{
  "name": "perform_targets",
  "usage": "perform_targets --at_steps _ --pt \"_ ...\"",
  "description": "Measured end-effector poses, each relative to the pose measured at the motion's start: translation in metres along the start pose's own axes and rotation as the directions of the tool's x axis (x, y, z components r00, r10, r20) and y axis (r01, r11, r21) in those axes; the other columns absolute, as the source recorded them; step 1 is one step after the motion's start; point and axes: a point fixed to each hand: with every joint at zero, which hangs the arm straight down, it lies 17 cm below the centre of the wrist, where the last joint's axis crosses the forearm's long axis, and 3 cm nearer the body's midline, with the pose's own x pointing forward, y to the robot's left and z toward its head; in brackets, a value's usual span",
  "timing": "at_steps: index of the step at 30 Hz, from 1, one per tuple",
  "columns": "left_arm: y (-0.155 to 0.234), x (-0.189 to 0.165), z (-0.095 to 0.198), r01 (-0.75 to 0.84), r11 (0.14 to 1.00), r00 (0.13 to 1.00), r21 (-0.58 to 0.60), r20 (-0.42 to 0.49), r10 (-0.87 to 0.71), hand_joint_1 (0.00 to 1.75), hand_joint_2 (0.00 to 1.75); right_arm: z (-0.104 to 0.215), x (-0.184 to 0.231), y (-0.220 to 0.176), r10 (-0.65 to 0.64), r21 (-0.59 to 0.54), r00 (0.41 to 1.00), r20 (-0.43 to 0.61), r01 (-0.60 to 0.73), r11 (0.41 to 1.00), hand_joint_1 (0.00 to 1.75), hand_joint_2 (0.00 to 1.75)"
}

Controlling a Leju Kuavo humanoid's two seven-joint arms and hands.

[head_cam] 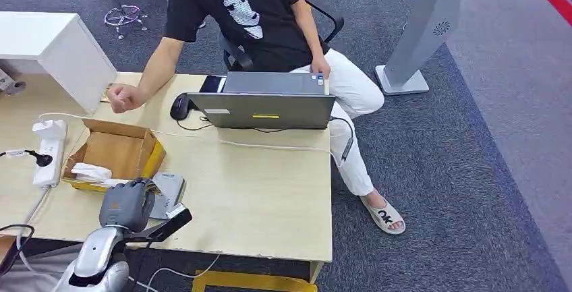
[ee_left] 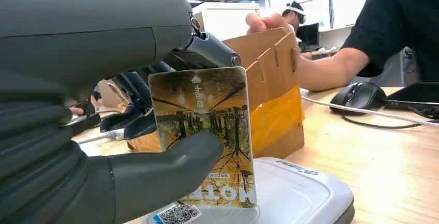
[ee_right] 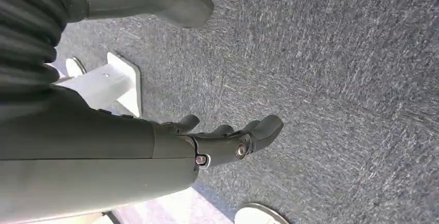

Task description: Pass the card to the sensor for recognition and then transmit it.

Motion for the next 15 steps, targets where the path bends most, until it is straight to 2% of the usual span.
perform_targets --at_steps 15 --pt "-0.0002 0.0012 0.0001 -0.016 1.000 1.000 -0.001 0.005 0.016 1.75 1.75 -0.0002 -0.0003 -0.0009 0.000 -0.003 1.000 0.000 0.000 1.000 0.00 1.75"
